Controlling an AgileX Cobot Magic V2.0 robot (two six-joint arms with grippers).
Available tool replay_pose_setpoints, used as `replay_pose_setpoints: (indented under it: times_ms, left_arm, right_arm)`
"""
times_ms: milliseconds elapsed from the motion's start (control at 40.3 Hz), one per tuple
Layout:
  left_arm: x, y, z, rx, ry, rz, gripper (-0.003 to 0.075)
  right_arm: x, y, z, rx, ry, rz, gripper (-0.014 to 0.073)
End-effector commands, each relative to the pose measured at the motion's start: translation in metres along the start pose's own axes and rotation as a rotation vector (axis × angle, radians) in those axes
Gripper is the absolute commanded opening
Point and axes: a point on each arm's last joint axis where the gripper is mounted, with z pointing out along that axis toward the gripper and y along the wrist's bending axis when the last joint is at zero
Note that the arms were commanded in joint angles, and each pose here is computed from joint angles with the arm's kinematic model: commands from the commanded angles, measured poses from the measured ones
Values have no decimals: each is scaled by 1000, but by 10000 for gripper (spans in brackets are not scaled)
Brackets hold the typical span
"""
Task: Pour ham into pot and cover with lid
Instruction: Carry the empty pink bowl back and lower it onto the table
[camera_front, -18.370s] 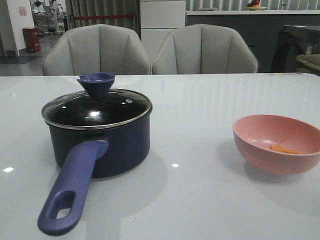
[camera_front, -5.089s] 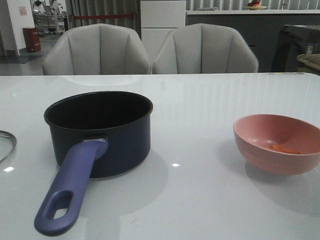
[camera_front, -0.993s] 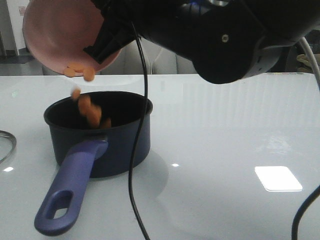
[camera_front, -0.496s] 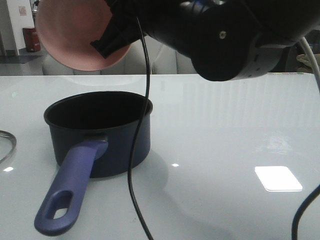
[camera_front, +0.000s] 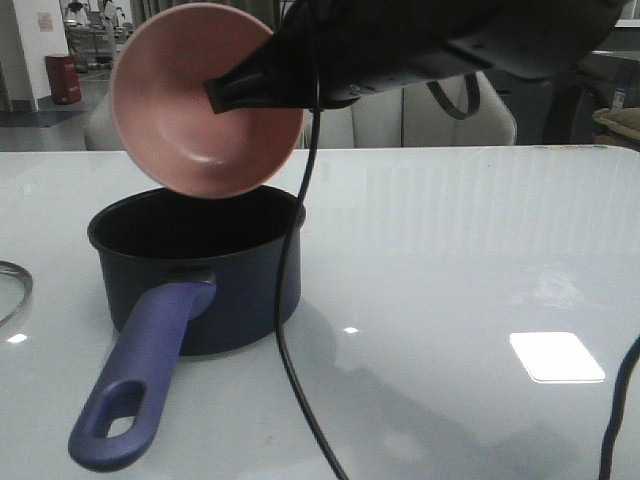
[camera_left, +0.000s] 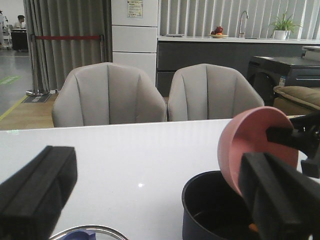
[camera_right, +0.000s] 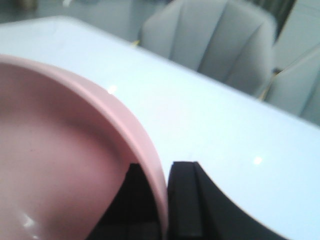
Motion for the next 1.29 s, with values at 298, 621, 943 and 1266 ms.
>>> replay_pose_setpoints:
  times_ms: [298,621,943,1266]
  left_arm:
    - [-16,0,-1,2,-99,-14,679]
    - [-16,0,-1,2,-99,-14,679]
    - [-16,0,-1,2,-99,-14,679]
    - [-16,0,-1,2,-99,-14,679]
  right_arm:
    - [-68,-67,-54,-30,44,48,138]
    - [-41,-118,-74,-76,314,185,138]
    - [-17,-151,-87,63,518,305,138]
    - [18,-171,-88,171,743,484,138]
